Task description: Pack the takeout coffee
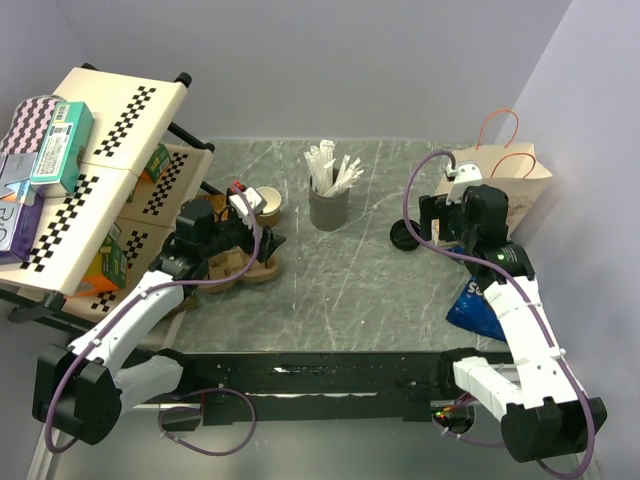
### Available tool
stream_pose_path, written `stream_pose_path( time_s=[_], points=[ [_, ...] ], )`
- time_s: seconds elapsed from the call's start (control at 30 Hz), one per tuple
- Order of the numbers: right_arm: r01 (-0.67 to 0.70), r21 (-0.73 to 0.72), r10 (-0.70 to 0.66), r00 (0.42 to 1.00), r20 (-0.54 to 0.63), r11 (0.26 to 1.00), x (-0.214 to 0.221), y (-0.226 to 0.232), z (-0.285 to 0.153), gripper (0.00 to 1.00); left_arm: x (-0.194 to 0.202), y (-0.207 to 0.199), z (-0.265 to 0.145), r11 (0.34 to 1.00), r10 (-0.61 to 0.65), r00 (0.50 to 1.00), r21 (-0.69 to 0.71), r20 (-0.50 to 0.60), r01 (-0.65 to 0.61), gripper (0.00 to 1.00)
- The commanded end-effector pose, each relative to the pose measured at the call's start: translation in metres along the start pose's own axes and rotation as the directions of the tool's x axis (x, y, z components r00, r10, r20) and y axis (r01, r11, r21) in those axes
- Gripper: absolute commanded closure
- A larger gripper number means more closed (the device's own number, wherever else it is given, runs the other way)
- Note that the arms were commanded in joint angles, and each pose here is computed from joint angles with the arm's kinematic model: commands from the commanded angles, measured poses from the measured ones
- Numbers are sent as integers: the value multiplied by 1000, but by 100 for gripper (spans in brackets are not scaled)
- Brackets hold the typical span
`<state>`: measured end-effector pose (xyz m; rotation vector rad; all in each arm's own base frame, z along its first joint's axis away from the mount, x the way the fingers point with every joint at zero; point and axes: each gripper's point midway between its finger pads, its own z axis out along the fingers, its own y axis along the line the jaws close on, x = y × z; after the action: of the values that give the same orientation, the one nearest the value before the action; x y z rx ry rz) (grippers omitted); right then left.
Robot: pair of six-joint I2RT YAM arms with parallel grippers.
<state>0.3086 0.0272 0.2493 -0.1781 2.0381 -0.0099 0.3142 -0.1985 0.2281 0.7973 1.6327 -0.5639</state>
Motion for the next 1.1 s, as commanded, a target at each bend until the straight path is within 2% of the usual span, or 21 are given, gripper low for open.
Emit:
stream_pose_path(
  time_s=[0.0,0.13,0.23,0.43,0.53,0.57,0.6,0.7,0.9,1.0,1.07],
  points=[
    [73,-64,-70,996,55,995,-9,9,-4,0,-27,-17,-5,996,35,999,77,22,-37,0],
    [305,-251,-287,952,107,919,-12,35,-12,0,-34,-24,-11,992,49,999,117,-23,-46,1],
    [392,-322,-360,920,156,862,-13,47,-19,0,-36,-27,-17,991,50,997,128,-52,-43,1],
    [426,-435,-386,905,180,794,-17,67,-20,1,-40,-26,-31,991,90,993,106,-79,-81,0],
    [428,-447,-396,903,169,785,-18,70,-16,2,-54,-4,-31,998,53,994,-16,-95,-55,1],
    [428,-452,-397,902,167,782,-17,71,-16,2,-45,1,-27,999,35,990,-29,-137,-40,1],
    [429,-457,-400,902,166,779,-17,73,-14,2,-57,6,-26,998,42,990,-45,-134,-48,1],
    [428,-471,-404,901,157,771,-12,77,-13,2,-52,27,-12,995,-1,972,-102,-235,-23,2],
    [414,-491,-398,906,142,767,-3,83,-12,2,-20,61,17,984,-40,899,-171,-437,-39,22],
    [408,-500,-394,908,141,764,1,87,-11,2,-10,73,33,982,-41,883,-182,-468,-51,27],
    [397,-507,-386,913,131,766,5,88,-11,2,-5,77,46,985,-46,873,-169,-486,-42,35]
  ],
)
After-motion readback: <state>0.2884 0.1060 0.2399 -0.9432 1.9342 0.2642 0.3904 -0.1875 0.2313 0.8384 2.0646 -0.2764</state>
